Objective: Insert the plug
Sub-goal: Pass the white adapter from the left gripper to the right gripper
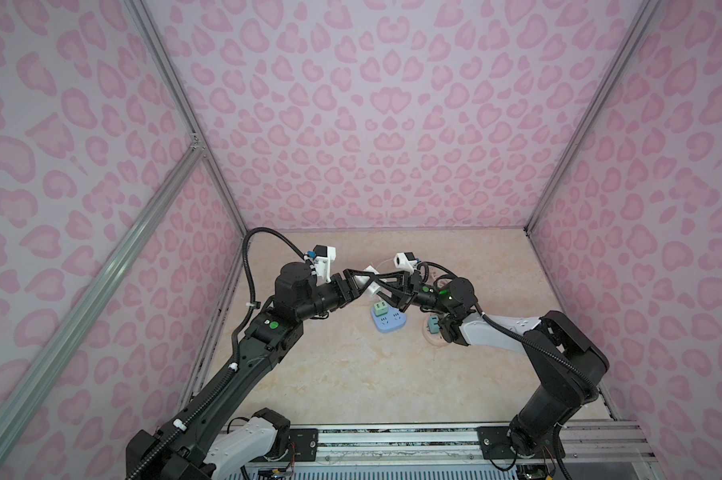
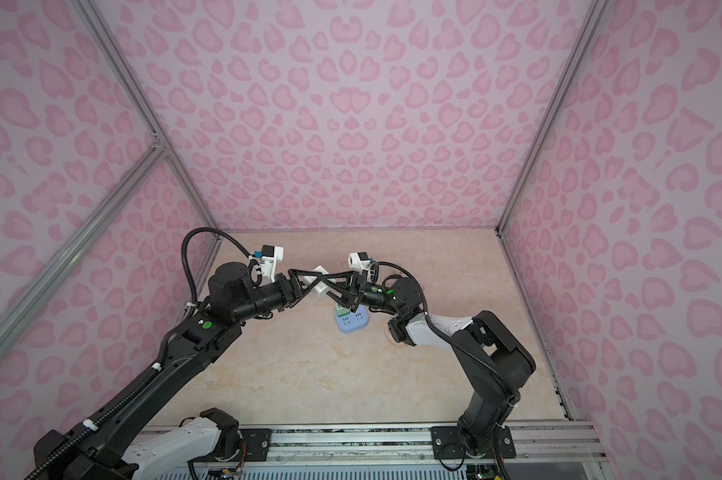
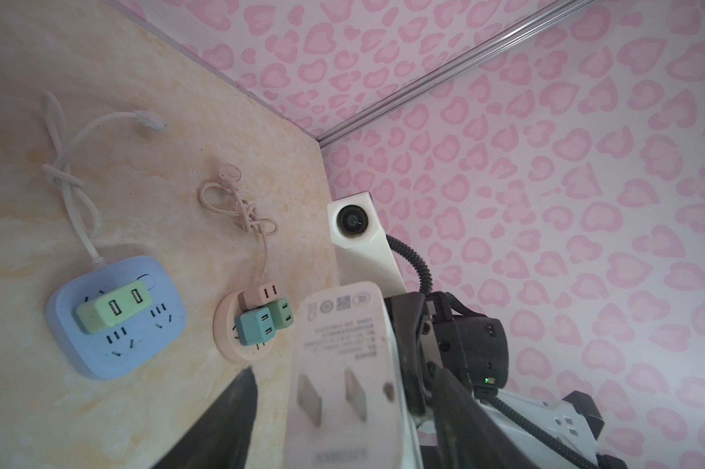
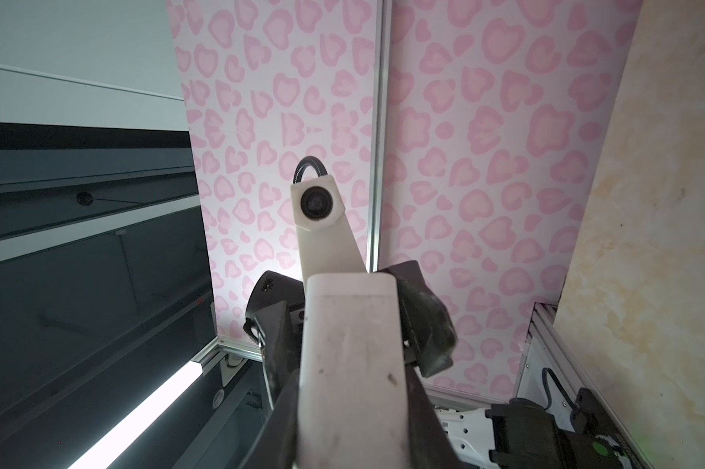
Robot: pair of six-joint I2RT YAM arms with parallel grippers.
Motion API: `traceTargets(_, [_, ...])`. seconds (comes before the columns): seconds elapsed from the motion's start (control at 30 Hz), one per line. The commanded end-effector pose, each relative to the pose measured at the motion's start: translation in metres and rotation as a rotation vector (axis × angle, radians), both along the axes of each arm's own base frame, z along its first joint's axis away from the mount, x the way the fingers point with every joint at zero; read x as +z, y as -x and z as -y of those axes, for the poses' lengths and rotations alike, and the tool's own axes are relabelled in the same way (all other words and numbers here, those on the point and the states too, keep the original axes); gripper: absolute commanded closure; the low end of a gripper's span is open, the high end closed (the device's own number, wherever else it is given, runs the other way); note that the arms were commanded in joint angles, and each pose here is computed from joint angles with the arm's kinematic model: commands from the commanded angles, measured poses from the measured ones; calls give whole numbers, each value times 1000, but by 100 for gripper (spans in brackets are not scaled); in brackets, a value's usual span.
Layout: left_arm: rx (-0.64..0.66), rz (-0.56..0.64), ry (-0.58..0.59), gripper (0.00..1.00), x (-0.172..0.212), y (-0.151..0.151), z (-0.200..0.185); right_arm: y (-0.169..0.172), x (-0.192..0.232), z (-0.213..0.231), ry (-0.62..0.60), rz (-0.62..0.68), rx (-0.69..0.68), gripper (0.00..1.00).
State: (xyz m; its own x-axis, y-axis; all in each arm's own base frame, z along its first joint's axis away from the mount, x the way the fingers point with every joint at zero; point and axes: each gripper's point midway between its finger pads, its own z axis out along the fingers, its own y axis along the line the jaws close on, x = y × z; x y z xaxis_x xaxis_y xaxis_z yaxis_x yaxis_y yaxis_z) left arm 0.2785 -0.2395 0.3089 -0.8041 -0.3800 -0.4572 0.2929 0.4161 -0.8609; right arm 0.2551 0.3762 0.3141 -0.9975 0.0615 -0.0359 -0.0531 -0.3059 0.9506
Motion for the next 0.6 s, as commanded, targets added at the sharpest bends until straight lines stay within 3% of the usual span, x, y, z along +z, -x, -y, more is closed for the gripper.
traceTargets(0.0, [-3, 64, 40, 36, 20, -4, 2, 6, 8, -1, -31, 46, 11, 100])
traceTargets(0.27, [27, 51, 31, 41, 18, -6, -4, 7, 2, -1, -22, 40, 4, 100])
traceTargets(0.57, [1, 2, 66, 69, 12, -9, 4, 10, 10, -3, -42, 73, -12, 100])
